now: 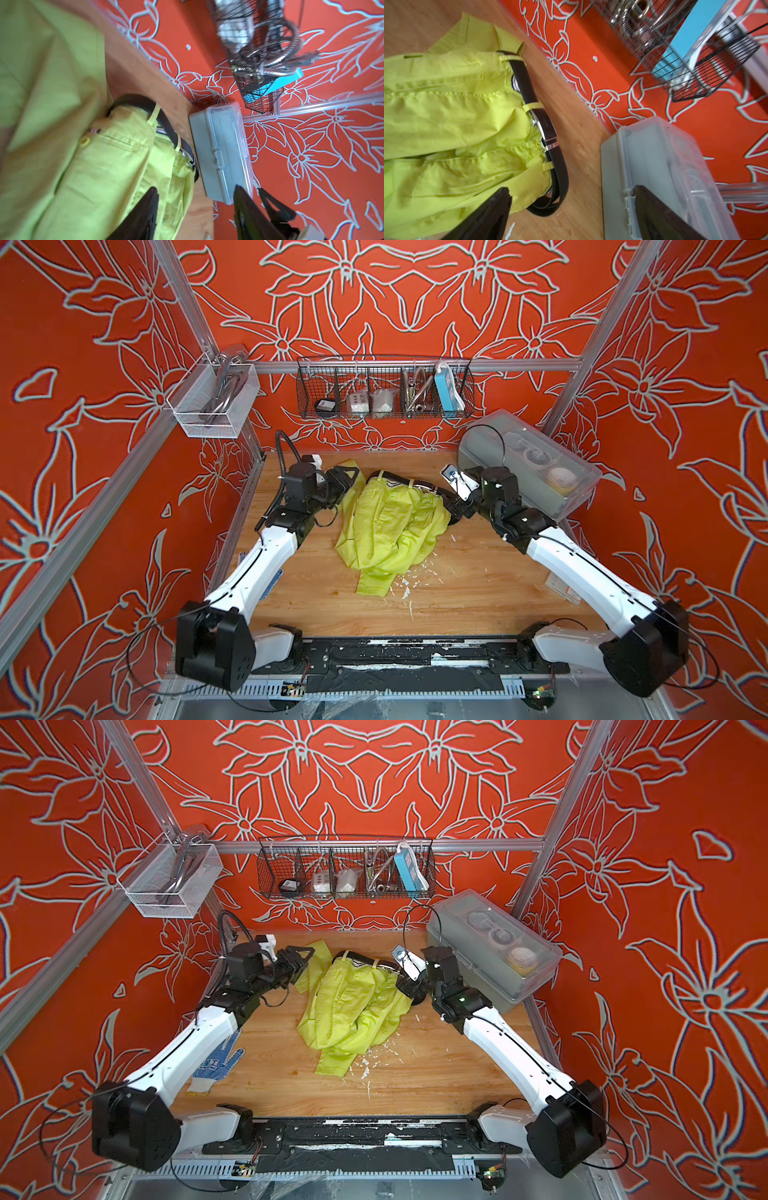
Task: Remove the belt from the trousers
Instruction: Adjust the trousers at the center of the board.
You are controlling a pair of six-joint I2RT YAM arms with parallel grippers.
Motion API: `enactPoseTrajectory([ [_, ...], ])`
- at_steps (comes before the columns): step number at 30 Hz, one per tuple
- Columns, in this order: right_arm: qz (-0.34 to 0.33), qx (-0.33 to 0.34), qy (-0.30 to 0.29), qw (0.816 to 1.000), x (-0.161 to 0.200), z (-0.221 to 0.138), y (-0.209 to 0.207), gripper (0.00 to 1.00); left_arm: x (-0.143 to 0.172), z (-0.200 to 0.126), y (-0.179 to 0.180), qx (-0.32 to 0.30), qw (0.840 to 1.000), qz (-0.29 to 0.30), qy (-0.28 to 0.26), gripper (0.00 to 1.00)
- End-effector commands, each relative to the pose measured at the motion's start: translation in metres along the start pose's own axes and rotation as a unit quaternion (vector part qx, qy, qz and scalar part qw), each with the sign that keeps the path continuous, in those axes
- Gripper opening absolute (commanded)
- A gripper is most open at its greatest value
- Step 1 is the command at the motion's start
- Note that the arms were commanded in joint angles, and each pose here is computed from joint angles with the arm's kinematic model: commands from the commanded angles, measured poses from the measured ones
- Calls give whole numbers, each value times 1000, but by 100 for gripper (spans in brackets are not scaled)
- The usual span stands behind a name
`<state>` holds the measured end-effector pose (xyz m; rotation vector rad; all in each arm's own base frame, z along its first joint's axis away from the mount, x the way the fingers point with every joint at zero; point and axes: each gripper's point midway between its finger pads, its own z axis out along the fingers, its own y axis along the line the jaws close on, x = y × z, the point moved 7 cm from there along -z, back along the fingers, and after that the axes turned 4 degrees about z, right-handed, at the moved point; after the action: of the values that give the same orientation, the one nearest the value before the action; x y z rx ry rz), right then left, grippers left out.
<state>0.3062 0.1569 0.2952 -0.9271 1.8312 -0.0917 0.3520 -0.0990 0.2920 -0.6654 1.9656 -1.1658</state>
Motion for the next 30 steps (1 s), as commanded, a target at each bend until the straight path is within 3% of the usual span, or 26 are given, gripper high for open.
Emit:
enactPoseTrajectory([
  [1,33,-11,29,999,12,1,7,97,-2,25,-15,48,992,-118,22,59],
  [14,36,-8,51,998,44,-15,17,100,28,144,-8,1,989,-113,92,59],
  [25,90,-14,27,996,43,-23,3,100,33,174,0,-54,989,-92,105,58],
  [30,96,-23,27,995,41,-15,3,100,39,186,13,-78,983,-114,120,57],
])
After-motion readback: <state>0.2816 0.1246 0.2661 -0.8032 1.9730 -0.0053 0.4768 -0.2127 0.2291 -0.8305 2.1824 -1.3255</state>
